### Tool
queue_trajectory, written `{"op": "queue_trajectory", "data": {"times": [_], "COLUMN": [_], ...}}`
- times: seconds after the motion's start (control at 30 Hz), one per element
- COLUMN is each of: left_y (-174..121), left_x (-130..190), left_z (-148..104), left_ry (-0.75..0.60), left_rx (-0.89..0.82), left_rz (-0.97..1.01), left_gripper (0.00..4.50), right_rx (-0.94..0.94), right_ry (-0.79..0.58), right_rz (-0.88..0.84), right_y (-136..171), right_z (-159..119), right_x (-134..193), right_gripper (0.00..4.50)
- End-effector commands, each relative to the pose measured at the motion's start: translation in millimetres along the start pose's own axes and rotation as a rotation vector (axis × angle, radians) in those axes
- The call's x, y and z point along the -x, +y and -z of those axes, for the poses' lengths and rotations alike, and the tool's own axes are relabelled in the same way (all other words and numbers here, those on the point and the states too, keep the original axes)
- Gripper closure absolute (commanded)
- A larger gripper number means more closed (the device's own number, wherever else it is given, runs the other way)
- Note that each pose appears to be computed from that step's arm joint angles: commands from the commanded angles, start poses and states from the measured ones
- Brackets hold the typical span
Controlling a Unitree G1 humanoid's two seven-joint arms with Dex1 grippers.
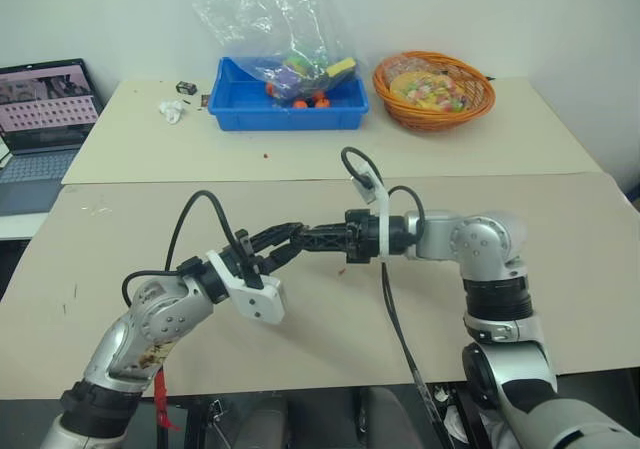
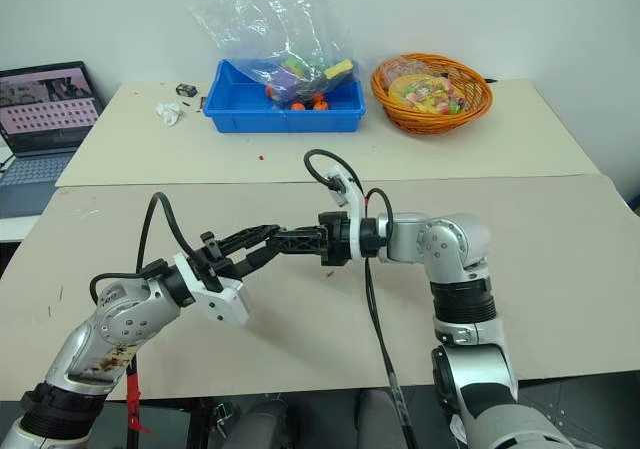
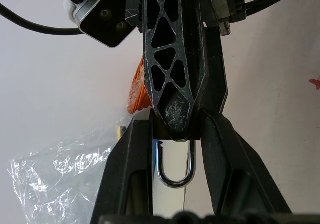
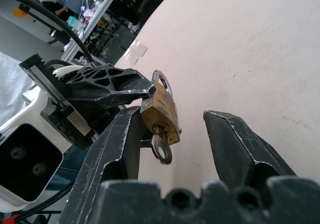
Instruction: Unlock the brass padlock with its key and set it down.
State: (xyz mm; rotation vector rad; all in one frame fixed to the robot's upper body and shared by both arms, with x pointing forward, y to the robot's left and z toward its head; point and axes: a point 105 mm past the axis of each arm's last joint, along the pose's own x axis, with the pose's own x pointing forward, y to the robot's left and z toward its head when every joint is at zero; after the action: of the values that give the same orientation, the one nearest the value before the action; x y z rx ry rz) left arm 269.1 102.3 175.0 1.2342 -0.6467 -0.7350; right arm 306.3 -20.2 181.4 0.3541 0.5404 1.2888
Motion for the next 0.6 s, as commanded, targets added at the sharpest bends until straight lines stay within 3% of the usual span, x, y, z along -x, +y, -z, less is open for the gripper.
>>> {"op": "queue_trajectory", "data": {"times": [0.03, 0.1, 0.27, 0.33, 0.6], "left_y": [10.6, 10.8, 11.3, 11.7, 12.0], "left_x": [1.4, 1.6, 1.9, 1.8, 2.5], "left_z": [-8.3, -8.2, -7.6, -7.5, -4.6], "left_ry": [-0.029, -0.029, -0.028, -0.027, -0.013], "left_rx": [-0.017, -0.018, -0.02, -0.02, -0.016], "left_rz": [-0.034, -0.034, -0.034, -0.035, -0.035], "left_gripper": [3.67, 3.67, 3.67, 3.67, 3.67], "right_rx": [0.057, 0.058, 0.054, 0.055, 0.062], "right_ry": [-0.044, -0.044, -0.056, -0.057, -0.051], "right_rz": [-0.011, -0.009, -0.006, -0.008, -0.008], "right_y": [6.7, 6.7, 6.0, 6.3, 7.0], "right_z": [-15.5, -15.3, -16.7, -16.7, -15.0], "right_x": [1.6, 1.2, 0.3, -0.1, -1.3], "right_gripper": [2.02, 2.25, 3.78, 4.18, 4.25]}}
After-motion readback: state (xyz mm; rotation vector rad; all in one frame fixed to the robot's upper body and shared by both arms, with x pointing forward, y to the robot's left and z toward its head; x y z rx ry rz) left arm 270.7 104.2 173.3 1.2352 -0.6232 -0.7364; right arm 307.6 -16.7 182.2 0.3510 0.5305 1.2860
